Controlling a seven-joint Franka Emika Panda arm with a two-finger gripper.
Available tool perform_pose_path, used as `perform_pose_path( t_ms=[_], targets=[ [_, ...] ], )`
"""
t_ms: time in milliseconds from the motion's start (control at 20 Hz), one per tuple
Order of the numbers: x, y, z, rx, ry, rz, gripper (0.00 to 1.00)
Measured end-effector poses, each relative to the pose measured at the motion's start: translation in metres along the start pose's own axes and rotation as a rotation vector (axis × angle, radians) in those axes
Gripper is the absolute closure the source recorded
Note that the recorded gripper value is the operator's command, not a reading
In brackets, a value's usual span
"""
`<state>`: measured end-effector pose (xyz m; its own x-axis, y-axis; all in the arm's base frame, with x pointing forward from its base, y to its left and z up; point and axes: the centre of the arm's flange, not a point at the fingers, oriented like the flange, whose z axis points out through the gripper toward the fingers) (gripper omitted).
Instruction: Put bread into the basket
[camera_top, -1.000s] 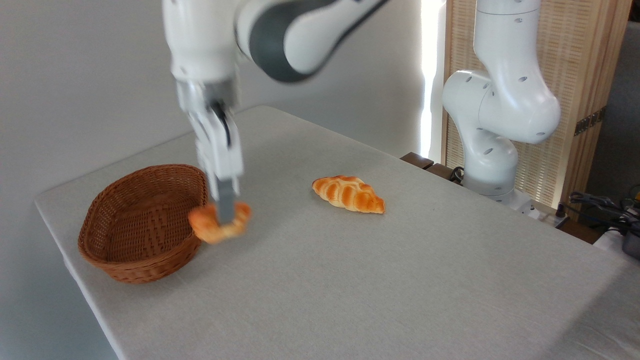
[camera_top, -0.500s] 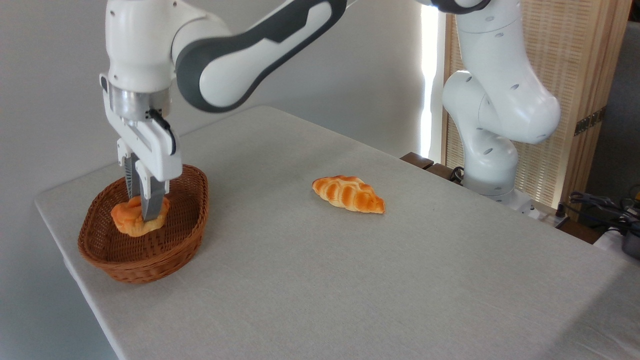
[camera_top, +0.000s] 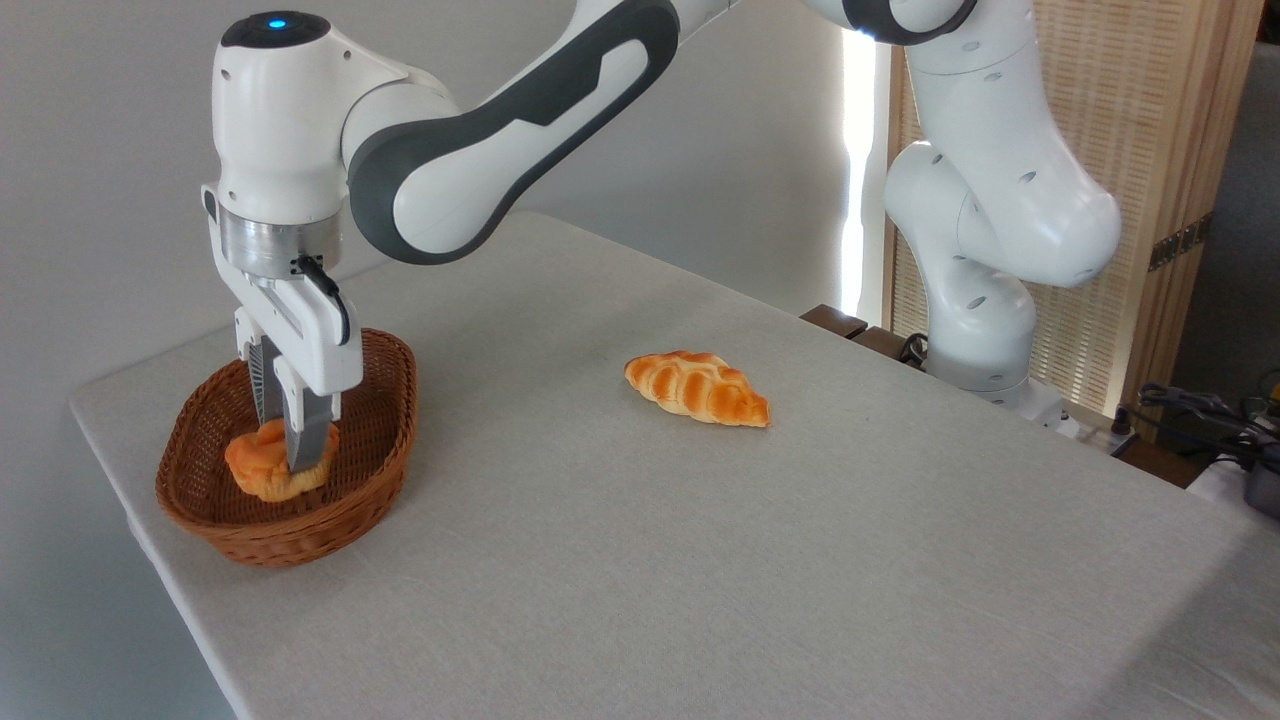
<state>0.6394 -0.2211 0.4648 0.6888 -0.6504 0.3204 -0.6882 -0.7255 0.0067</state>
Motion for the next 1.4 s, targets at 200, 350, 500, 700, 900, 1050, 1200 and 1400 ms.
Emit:
perform_pose_path(
  t_ms=[200, 350, 500, 700, 900, 1050, 1200, 1400],
  targets=[
    [-0.001, 0.0, 0.001, 0.005, -0.005, 0.005, 0.0],
    [-0.001, 0.0, 0.001, 0.006, -0.005, 0.006, 0.0],
    [0.0, -0.005, -0.01, 0.02, 0.012, 0.001, 0.0],
    [-0.021, -0.032, -0.086, 0.072, -0.02, -0.034, 0.0],
    [-0.069, -0.042, -0.17, 0.04, -0.16, 0.022, 0.0],
    [-0.099, -0.053, -0.202, 0.021, -0.21, -0.002, 0.0],
    [-0.118, -0.072, -0.209, 0.015, -0.229, -0.035, 0.0],
    [-0.124, -0.076, -0.206, 0.0, -0.248, -0.033, 0.0]
  ],
)
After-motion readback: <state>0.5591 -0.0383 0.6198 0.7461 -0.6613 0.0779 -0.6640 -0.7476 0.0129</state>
